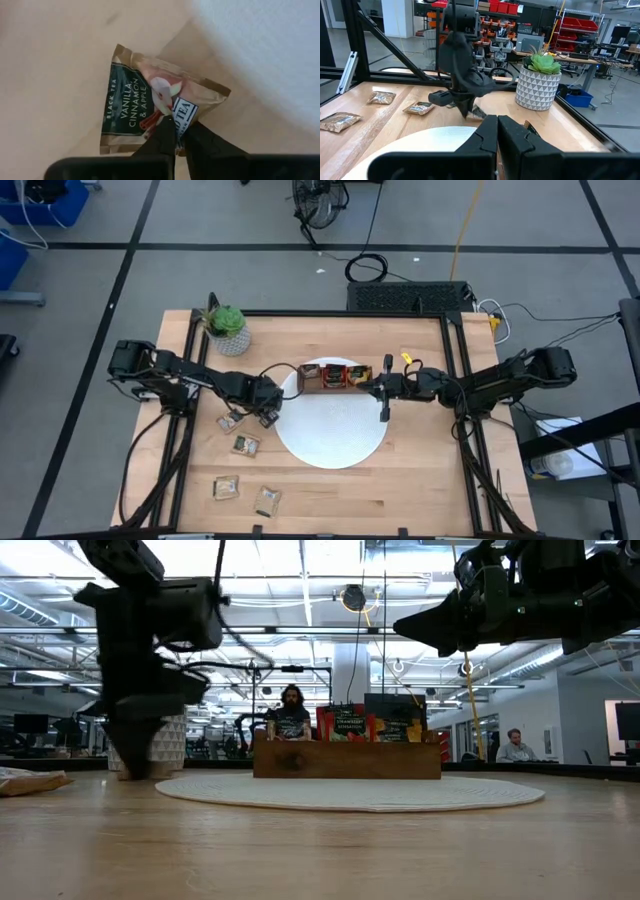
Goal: Pick & Place Tea
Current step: Put the brown tea bag into the left section of the wooden organizer
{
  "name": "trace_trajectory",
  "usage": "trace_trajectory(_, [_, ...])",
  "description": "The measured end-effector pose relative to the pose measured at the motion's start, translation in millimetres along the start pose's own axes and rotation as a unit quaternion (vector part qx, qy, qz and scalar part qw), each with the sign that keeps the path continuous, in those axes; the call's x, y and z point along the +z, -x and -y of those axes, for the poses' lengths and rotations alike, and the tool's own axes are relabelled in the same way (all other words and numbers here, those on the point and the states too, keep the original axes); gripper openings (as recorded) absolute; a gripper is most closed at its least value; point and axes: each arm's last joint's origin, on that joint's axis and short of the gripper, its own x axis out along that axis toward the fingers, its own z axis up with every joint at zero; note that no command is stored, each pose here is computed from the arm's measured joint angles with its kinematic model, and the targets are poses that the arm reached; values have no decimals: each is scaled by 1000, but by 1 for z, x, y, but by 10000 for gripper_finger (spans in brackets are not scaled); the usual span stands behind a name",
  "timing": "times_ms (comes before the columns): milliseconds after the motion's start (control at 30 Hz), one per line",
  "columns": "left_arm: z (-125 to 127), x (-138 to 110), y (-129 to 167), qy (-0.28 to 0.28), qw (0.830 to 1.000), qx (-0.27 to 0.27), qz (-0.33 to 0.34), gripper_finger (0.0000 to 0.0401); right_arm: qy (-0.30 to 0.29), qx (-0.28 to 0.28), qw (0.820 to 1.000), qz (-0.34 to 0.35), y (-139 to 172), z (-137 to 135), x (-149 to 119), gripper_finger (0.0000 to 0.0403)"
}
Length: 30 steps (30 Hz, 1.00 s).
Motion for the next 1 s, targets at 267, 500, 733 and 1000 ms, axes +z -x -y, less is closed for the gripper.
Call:
trace_trajectory(267, [14,12,67,-119,972,183,90,19,0,0,1000,0,0,0,0,0])
trace_trajectory(500, [58,40,110,-287,879,265,273,18,1,0,1000,-3,0,0,-1,0])
trace_trajectory(733, [83,65,77,-349,830,325,291,18,2,1,1000,-13,0,0,-2,0])
trace_trajectory(1000, [95,87,35,-334,834,333,286,19,3,1,1000,-12,0,0,-2,0])
